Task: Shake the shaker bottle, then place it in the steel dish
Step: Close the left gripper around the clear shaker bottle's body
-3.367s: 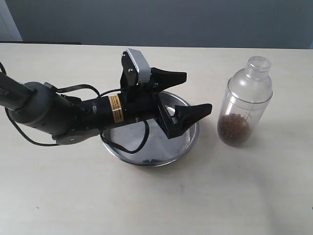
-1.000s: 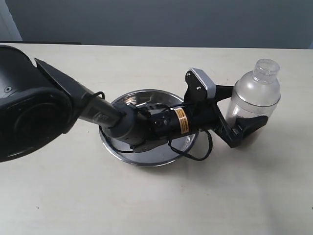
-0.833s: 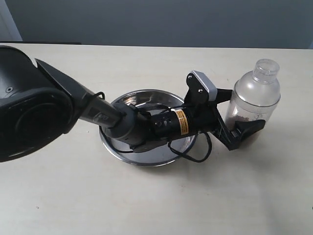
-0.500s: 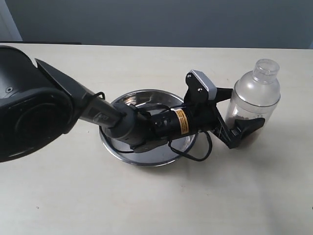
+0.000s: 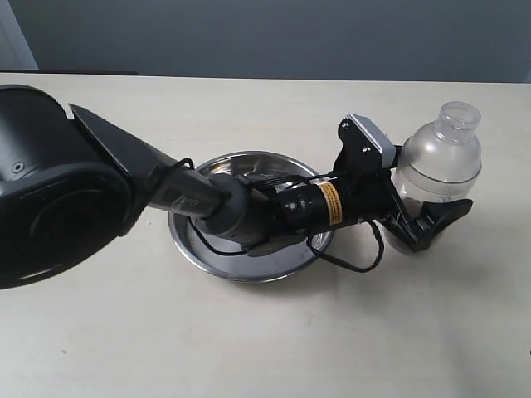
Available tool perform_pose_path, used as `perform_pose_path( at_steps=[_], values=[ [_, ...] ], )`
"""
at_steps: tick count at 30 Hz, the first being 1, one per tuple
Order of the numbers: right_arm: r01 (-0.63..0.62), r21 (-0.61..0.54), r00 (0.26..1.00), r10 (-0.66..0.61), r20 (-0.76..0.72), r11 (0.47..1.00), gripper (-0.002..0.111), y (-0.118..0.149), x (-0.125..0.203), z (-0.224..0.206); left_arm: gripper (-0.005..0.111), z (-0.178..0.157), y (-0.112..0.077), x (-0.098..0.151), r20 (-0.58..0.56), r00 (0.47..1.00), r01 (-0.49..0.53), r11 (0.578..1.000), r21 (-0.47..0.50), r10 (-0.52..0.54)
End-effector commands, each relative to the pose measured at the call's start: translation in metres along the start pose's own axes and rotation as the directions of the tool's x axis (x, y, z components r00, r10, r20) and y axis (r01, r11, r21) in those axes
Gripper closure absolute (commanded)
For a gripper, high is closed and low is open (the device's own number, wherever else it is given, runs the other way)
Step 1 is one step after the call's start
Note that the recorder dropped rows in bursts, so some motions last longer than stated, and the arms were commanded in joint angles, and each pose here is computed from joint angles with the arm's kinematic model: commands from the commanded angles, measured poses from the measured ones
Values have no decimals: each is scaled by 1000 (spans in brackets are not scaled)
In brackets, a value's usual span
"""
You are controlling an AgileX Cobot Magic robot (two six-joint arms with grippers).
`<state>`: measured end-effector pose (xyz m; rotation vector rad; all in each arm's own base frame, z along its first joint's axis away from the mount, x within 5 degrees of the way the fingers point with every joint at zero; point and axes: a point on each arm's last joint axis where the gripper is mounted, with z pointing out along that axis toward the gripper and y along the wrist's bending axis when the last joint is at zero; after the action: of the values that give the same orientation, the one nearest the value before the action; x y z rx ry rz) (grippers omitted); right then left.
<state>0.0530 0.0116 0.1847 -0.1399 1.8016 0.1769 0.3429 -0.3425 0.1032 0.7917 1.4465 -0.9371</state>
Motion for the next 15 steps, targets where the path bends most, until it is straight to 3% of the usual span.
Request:
perform_pose_path(
  at_steps=[1, 7, 15],
  values=[
    [6, 2, 1000, -6, 16, 1000, 109, 0, -1, 0, 10, 4, 1, 18, -17, 1000, 17, 1000, -7, -18],
    [6, 2, 1000, -6, 16, 1000, 109, 0, -1, 0, 10, 11, 3, 13, 62, 998, 18, 1000, 9, -18],
    [6, 2, 1000, -6, 16, 1000, 109, 0, -1, 0, 10, 17, 5, 10, 33, 999, 7, 1000, -5, -7]
  ],
)
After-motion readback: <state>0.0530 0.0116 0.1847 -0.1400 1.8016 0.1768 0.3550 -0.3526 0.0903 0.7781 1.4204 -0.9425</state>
